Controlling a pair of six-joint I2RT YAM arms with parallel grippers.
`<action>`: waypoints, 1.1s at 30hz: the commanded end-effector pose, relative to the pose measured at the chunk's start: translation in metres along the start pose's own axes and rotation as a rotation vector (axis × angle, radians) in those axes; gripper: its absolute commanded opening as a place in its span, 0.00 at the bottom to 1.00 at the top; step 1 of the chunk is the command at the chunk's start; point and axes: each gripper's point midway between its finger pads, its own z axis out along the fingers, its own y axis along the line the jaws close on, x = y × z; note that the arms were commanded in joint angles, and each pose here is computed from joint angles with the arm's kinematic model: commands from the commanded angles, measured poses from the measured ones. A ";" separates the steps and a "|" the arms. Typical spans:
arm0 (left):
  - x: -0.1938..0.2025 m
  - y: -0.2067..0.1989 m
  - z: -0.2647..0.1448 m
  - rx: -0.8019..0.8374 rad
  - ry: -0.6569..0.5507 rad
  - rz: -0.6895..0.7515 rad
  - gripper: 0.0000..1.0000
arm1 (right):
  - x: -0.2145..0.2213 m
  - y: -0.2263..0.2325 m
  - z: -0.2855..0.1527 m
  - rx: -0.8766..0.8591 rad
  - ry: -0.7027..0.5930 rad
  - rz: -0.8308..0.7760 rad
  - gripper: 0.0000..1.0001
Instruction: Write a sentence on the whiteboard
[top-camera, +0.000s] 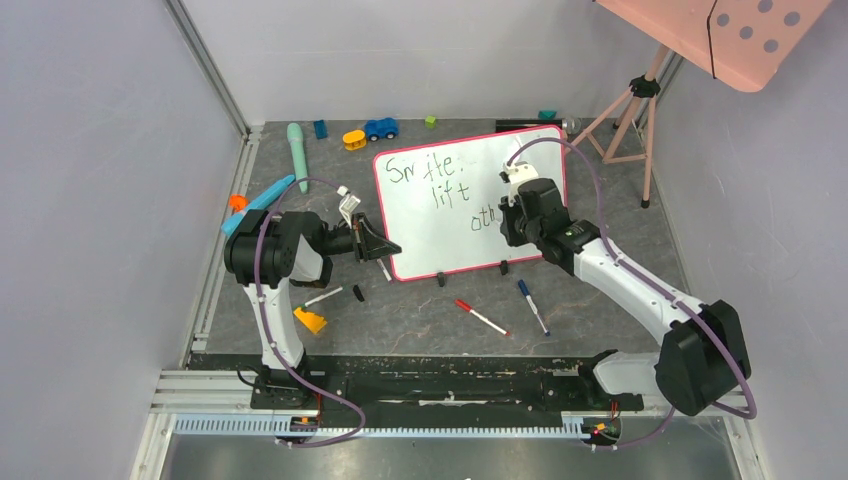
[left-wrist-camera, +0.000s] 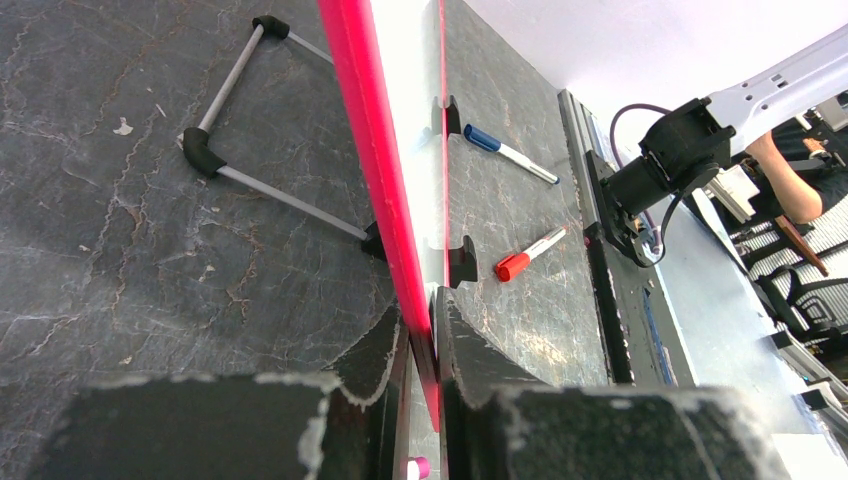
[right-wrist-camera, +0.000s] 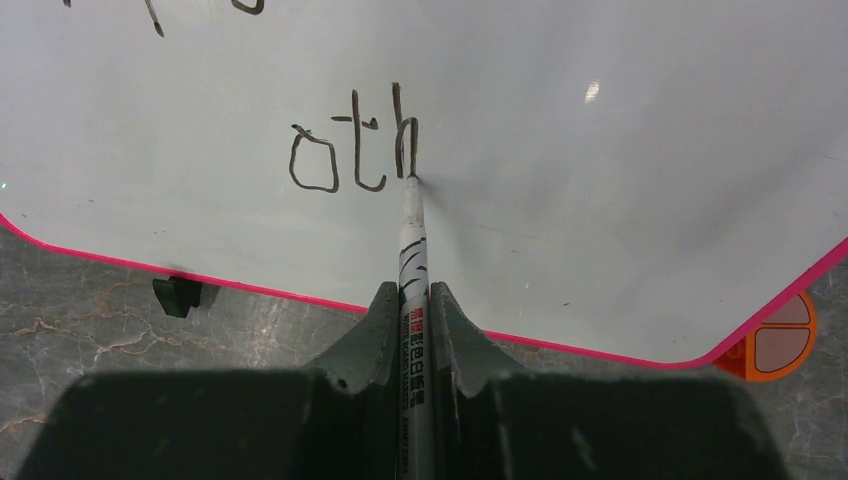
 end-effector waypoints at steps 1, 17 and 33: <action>0.006 -0.004 0.001 0.045 0.018 0.129 0.14 | -0.011 -0.005 -0.004 0.019 -0.044 0.016 0.00; 0.005 -0.003 0.001 0.043 0.017 0.128 0.14 | -0.052 0.000 -0.033 -0.024 -0.143 -0.004 0.00; 0.006 -0.003 0.001 0.044 0.017 0.129 0.14 | -0.044 -0.020 -0.031 0.032 -0.120 0.004 0.00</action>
